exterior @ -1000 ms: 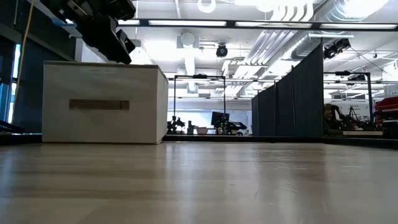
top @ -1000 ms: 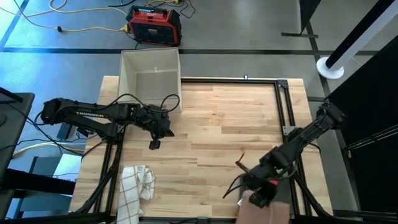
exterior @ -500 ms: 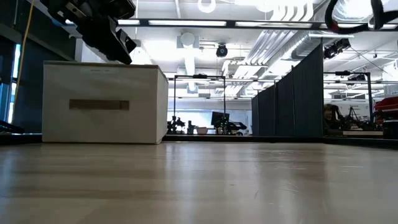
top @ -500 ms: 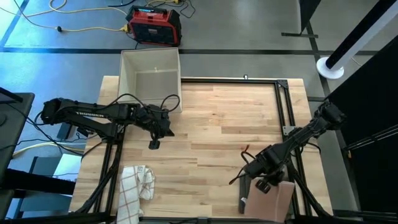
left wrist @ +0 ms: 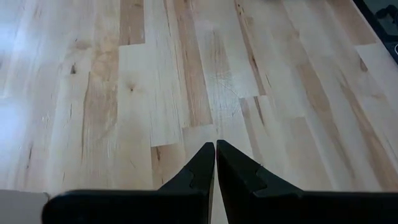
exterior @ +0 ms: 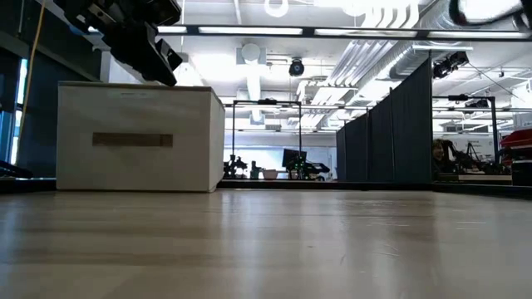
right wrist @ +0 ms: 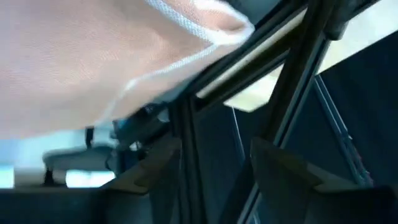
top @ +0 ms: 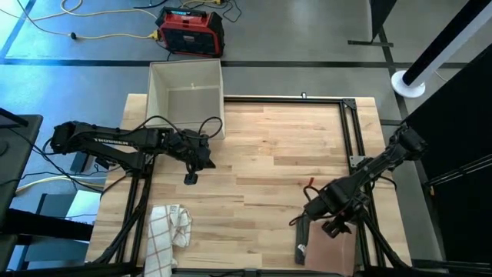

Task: Fold towel
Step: Move the stacked towels to the top right of the table

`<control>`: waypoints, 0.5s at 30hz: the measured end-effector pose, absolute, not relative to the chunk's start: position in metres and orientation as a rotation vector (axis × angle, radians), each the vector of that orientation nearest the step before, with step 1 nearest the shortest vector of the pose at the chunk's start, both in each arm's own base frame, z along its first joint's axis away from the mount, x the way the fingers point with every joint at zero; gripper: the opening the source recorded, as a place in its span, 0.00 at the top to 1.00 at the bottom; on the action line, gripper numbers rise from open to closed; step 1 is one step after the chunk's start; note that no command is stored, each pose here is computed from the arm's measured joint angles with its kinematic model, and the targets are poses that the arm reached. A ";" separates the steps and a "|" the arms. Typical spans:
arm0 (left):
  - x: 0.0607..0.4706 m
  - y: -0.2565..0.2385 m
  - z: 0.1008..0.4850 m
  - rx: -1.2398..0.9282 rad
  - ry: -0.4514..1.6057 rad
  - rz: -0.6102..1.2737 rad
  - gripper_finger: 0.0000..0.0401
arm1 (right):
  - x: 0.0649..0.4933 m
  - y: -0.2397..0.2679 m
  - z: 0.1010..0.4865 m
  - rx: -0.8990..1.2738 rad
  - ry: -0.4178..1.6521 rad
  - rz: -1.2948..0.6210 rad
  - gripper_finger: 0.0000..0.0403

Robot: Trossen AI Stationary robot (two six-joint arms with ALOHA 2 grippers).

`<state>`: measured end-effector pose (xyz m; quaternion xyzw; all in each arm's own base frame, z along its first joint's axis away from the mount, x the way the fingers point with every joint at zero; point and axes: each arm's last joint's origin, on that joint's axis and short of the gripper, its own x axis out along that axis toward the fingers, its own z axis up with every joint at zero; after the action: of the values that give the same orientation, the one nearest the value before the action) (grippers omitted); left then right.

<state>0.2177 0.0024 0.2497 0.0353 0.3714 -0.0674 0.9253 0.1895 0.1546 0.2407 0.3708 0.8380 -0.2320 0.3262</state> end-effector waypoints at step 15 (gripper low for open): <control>0.218 0.008 0.250 0.094 0.764 -0.094 0.98 | 0.217 0.228 0.230 1.236 1.571 -0.839 0.89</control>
<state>0.2176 0.0079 0.2497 0.0458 0.3726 -0.0461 0.9257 0.2170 0.2281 0.2302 0.5040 0.6406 -0.3420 0.4677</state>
